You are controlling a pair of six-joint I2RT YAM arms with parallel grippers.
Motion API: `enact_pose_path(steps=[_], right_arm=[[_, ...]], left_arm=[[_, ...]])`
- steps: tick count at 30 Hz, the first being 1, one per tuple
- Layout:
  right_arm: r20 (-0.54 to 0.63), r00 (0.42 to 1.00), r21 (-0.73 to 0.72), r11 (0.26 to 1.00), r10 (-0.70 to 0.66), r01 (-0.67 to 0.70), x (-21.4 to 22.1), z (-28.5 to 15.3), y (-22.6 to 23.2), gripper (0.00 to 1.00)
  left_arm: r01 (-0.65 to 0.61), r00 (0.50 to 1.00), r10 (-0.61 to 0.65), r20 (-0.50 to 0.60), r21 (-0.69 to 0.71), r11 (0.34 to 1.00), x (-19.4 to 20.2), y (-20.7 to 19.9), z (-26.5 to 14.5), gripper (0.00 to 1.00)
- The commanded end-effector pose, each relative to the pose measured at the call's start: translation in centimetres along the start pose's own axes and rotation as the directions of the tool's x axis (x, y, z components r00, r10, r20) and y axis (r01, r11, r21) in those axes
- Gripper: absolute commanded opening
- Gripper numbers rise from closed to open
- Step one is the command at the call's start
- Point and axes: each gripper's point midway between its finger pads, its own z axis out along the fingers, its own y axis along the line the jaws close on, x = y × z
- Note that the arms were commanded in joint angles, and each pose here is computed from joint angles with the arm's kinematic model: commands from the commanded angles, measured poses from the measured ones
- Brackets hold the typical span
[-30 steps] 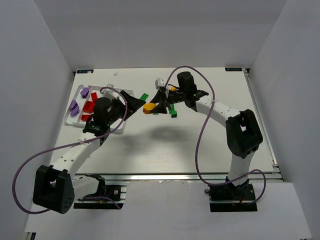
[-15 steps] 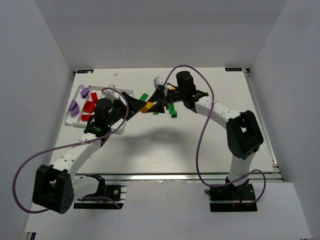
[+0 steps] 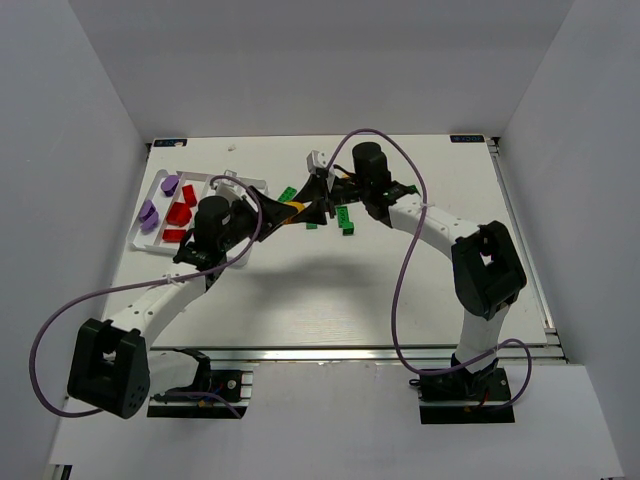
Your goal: Sort the legos into containers by color
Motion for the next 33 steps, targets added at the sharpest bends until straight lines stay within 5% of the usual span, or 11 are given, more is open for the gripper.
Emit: enact_pose_path(steps=[1,5,9,14,17,21,26,28,33], right_arm=[[0.044,0.997,-0.014,0.998,-0.056,0.057,-2.5,-0.1,0.7,0.03],[0.038,0.998,-0.011,0.999,-0.047,0.047,-2.2,-0.1,0.8,0.18],[0.025,0.999,-0.001,0.999,-0.043,0.043,-1.7,-0.2,0.7,0.45],[-0.034,0.997,0.059,0.996,-0.064,0.065,-0.6,-0.7,-0.4,0.89],[-0.100,0.994,0.148,0.987,-0.049,0.063,0.7,-1.9,-2.2,0.89],[-0.172,0.985,0.219,0.974,-0.011,0.049,2.8,-4.2,-3.4,0.89],[-0.212,0.977,0.244,0.970,0.037,0.016,4.9,-7.1,-2.4,0.86],[-0.218,0.974,0.233,0.973,0.057,-0.005,5.1,-7.9,-2.0,0.75],[-0.224,0.969,0.222,0.974,0.100,-0.049,5.6,-8.7,-1.4,0.26]], left_arm=[[-0.016,1.000,0.015,0.011,0.035,0.999,-0.4,-1.0,0.1,0.67],[-0.028,1.000,0.028,0.012,0.052,0.998,-0.6,-1.6,0.4,0.39],[-0.040,0.999,0.040,0.014,0.049,0.998,-0.9,-1.8,0.5,0.14],[-0.103,0.994,0.105,0.035,-0.037,0.994,-2.1,-1.1,0.4,0.10],[-0.150,0.986,0.162,0.036,-0.220,0.964,-3.3,2.0,-0.2,0.01],[-0.171,0.972,0.223,0.077,-0.419,0.892,-7.8,5.6,-1.8,0.00],[-0.165,0.967,0.250,0.038,-0.655,0.737,-11.4,11.9,-2.7,0.00],[-0.179,0.958,0.285,0.035,-0.704,0.687,-13.5,12.3,-2.2,0.00],[-0.206,0.957,0.288,-0.026,-0.762,0.614,-15.7,15.3,1.8,0.00]])
